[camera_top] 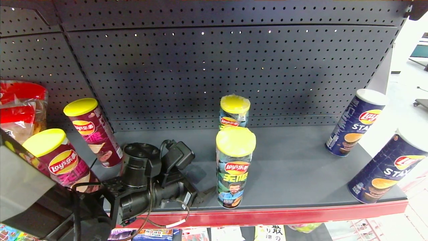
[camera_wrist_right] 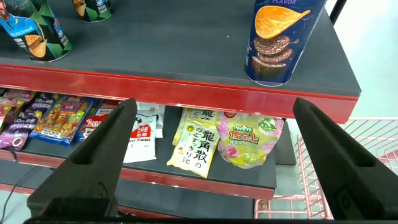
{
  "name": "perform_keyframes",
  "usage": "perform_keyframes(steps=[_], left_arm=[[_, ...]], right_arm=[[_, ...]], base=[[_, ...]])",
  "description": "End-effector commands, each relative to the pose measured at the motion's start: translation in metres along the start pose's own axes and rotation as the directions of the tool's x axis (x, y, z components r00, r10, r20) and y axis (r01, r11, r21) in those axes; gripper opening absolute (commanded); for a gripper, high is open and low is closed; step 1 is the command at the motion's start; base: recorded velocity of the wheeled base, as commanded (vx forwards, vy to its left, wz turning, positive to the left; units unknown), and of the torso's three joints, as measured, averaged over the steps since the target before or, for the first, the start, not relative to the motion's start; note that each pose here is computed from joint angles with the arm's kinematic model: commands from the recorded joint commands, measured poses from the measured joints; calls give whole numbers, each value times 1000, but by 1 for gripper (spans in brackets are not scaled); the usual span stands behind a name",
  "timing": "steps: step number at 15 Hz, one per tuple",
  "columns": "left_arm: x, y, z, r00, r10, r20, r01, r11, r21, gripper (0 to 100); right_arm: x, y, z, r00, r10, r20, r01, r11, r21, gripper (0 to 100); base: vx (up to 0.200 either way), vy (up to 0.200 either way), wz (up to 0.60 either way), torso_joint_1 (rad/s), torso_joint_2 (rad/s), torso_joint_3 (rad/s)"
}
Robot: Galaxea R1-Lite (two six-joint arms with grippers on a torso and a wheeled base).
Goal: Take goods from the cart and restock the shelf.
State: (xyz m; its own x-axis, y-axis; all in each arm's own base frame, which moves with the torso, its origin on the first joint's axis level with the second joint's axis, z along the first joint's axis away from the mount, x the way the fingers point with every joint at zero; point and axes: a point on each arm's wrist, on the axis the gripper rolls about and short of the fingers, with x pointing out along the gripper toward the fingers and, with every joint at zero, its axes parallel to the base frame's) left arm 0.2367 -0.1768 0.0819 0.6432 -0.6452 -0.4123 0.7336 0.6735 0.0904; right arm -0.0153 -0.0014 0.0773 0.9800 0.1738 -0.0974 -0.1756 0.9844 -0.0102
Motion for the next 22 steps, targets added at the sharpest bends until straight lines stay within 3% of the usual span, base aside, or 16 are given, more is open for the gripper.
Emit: perform_keyframes(steps=[1,3,7,8,10,12,15,16,21,22], left_arm=[[0,0,0,1000,0,2,0,1000,0,100],[-5,0,0,1000,4,4,-3,1000,-3,100],[-50,-6,-2,999,50,12,-50,999,-1,100],[-75,-8,-4,994,107,-5,-107,994,-3,100],[-113,-12,-2,991,130,-15,-130,991,-10,100],[-146,-14,-1,989,141,-54,-142,990,-17,100],[-200,-23,-3,972,116,-205,-122,992,-17,100],[-209,-25,-1,967,110,-231,-117,993,-17,100],[-234,-29,-7,960,170,-222,-175,985,-3,100],[-260,-35,-20,957,186,-223,-191,982,-3,100]], right_arm=[[0,0,0,1000,1,-2,-1,1000,0,100],[0,0,0,1000,1,-2,-1,1000,0,100],[0,0,0,1000,3,-2,-3,1000,0,100],[0,0,0,1000,3,-2,-3,1000,1,100],[0,0,0,1000,4,-2,-4,1000,1,100],[0,0,0,1000,4,0,-4,1000,1,100],[0,0,0,1000,4,0,-4,1000,4,100],[0,0,0,1000,6,0,-6,1000,4,100],[0,0,0,1000,7,0,-7,1000,9,100],[0,0,0,1000,7,0,-7,1000,9,100]], base=[[0,0,0,0,0,0],[0,0,0,0,0,0],[0,0,0,0,0,0],[0,0,0,0,0,0],[0,0,0,0,0,0],[0,0,0,0,0,0],[0,0,0,0,0,0],[0,0,0,0,0,0],[0,0,0,0,0,0],[0,0,0,0,0,0]])
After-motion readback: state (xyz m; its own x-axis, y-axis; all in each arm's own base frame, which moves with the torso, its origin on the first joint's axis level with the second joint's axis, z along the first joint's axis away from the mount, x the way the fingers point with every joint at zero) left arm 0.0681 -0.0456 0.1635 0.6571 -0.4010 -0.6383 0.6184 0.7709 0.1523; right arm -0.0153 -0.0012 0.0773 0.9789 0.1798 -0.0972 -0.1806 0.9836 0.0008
